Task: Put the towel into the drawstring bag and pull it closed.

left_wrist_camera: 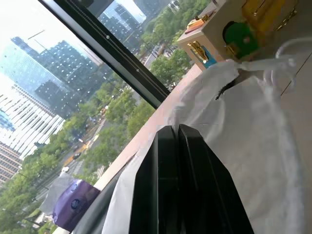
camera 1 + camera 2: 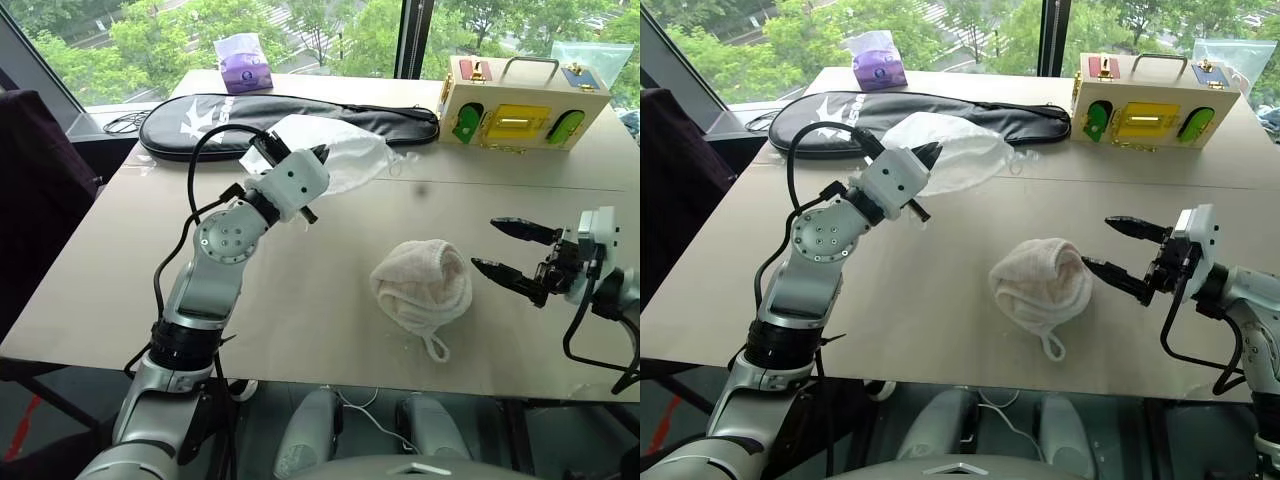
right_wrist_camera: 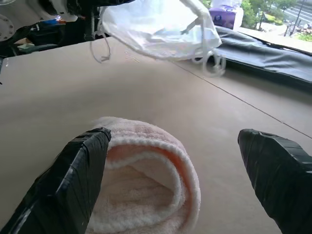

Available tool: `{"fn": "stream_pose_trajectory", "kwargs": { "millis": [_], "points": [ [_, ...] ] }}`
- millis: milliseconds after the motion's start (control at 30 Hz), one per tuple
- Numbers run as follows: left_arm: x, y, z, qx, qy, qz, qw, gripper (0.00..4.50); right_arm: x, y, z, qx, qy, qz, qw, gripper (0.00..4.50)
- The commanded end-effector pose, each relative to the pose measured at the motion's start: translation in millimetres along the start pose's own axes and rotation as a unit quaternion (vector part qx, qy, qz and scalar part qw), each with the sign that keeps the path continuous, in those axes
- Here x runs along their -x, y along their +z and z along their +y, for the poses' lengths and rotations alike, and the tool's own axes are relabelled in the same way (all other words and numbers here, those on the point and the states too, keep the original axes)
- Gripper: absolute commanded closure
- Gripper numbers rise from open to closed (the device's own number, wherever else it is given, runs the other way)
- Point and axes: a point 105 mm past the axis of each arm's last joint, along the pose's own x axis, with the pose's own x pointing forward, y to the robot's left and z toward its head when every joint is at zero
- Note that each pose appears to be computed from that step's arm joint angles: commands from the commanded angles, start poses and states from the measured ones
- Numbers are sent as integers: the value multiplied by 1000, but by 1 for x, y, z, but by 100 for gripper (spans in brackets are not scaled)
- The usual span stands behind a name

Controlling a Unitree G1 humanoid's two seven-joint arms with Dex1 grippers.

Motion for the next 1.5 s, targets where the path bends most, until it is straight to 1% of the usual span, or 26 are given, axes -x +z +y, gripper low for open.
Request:
{"fn": "stream_pose_trajectory", "kwargs": {
  "millis": [33,200,267,367,433,500,567,600,667,733,900,1000,1233,1300,1333,1367,1400,1433,1467,1500],
  "points": [
    [-1,0,15,-5,27,-5,1000,448,-12,15,-1,-20,-14,-18,1000,0],
    [-6,1,13,-5,21,-12,1000,448,-37,2,-3,-111,-36,20,993,0],
    [-7,0,14,-3,24,-12,1000,448,-44,-1,-1,-142,-30,38,989,0],
    [-6,-1,15,-1,25,-10,1000,448,-55,-8,-5,-176,-50,67,981,0],
    [-6,-1,11,3,23,-9,1000,448,-64,-17,-11,-195,-71,93,974,0],
    [-7,0,9,5,21,-10,1000,448,-70,-27,-8,-196,-69,128,970,0],
    [-8,1,7,6,20,-11,1000,448,-73,-38,0,-206,-50,172,962,0],
    [-8,1,7,6,20,-12,1000,448,-71,-44,7,-207,-35,199,957,0],
    [-8,1,6,6,19,-12,1000,448,-60,-57,15,-173,-15,255,951,0],
    [-7,0,7,6,21,-11,1000,448,-48,-61,20,-153,2,287,946,0],
    [-4,-3,8,6,23,-5,1000,448,-35,-55,31,-159,29,296,941,0],
    [-6,-3,4,6,15,-7,1000,448,-30,-63,40,-165,38,312,935,0],
    [-9,-2,3,4,9,-11,1000,448,-23,-83,79,-176,107,345,916,0],
    [-9,-3,3,5,9,-11,1000,450,-21,-87,83,-178,114,349,913,56],
    [-9,-3,3,5,9,-11,1000,450,-21,-88,84,-178,115,349,913,71],
    [-9,-3,3,6,9,-11,1000,450,-19,-88,86,-181,124,352,910,117],
    [-9,-4,2,8,9,-11,1000,450,-17,-89,90,-183,134,355,907,151],
    [-9,-4,2,9,9,-10,1000,450,-15,-90,92,-185,142,357,904,195],
    [-8,-4,1,9,8,-10,1000,450,-13,-90,93,-186,147,359,903,249],
    [-8,-5,1,9,8,-9,1000,450,-13,-90,93,-188,149,358,902,262]
  ]
}}
